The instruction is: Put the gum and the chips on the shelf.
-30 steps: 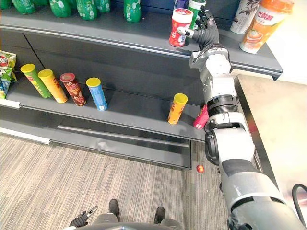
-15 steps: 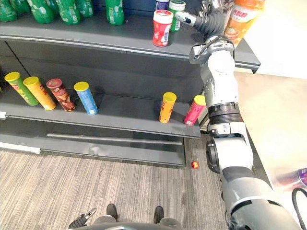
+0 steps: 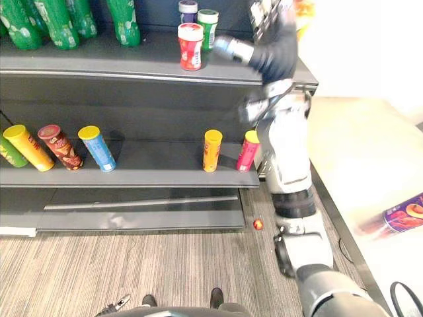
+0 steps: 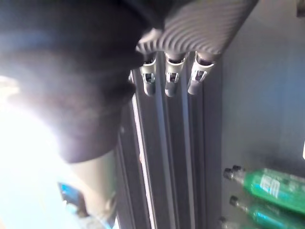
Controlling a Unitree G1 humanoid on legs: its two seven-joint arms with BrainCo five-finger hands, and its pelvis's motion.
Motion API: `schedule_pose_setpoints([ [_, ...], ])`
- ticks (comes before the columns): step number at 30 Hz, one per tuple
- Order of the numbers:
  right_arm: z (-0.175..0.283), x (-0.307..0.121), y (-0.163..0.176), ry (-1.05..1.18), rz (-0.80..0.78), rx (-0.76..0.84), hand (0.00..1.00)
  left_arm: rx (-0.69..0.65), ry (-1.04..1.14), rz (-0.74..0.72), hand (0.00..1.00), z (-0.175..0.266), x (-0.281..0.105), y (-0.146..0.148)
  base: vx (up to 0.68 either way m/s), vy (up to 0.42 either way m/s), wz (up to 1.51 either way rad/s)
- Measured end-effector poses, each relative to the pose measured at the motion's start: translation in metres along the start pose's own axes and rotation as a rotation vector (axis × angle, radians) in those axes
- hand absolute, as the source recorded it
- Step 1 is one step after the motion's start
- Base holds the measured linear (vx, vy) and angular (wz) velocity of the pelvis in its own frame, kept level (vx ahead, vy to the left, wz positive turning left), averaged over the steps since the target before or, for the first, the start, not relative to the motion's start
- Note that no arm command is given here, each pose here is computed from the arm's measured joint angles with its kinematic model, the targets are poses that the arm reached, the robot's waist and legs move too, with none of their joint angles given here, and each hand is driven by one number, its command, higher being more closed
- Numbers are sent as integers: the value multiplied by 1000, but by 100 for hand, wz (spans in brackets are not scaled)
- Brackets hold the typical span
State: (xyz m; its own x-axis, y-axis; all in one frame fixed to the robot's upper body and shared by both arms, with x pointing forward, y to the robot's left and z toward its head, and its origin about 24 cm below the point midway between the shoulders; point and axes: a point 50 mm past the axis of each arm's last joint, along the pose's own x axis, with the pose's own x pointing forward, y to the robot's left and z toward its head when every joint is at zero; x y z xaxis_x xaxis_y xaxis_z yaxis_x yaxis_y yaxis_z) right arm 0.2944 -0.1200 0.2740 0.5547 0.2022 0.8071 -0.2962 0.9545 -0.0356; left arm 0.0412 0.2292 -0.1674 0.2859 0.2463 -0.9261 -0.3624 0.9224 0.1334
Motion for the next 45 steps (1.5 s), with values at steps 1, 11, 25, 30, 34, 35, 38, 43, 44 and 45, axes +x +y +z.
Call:
schedule_pose_setpoints([
  [1, -4, -8, 6, 19, 18, 18, 0, -4, 3, 4, 0, -1, 0, 1, -6, 3, -7],
  [11, -40, -106, 51, 336, 196, 224, 0, -61, 39, 57, 0, -13, -2, 7, 5, 14, -17],
  [25, -80, -303, 49, 1128, 5, 331, 0, -99, 62, 71, 0, -20, -3, 4, 23, 6, -7],
  [30, -81, -380, 19, 1450, -171, 168, 0, -99, 55, 59, 0, -17, -2, 0, 15, 2, 6],
  [34, -71, -442, 4, 1716, -334, 104, 0, -94, 56, 45, 0, -18, -2, -5, 41, 10, 4],
  [35, -66, -459, 3, 1790, -388, 90, 0, -95, 59, 43, 0, -18, -3, -6, 44, 12, 5],
  [38, -54, -487, -6, 1910, -529, 51, 0, -88, 57, 39, 0, -18, -3, -7, 40, 9, 5],
  [43, -33, -522, 0, 2055, -770, 82, 0, -86, 45, 38, 0, -16, -2, -7, 38, 8, 23],
  [44, -30, -526, 1, 2066, -828, 95, 0, -81, 44, 35, 0, -16, -2, -8, 24, 16, 19],
  [45, -29, -528, 3, 2070, -855, 101, 0, -80, 44, 34, 0, -16, -2, -8, 29, 25, 19],
])
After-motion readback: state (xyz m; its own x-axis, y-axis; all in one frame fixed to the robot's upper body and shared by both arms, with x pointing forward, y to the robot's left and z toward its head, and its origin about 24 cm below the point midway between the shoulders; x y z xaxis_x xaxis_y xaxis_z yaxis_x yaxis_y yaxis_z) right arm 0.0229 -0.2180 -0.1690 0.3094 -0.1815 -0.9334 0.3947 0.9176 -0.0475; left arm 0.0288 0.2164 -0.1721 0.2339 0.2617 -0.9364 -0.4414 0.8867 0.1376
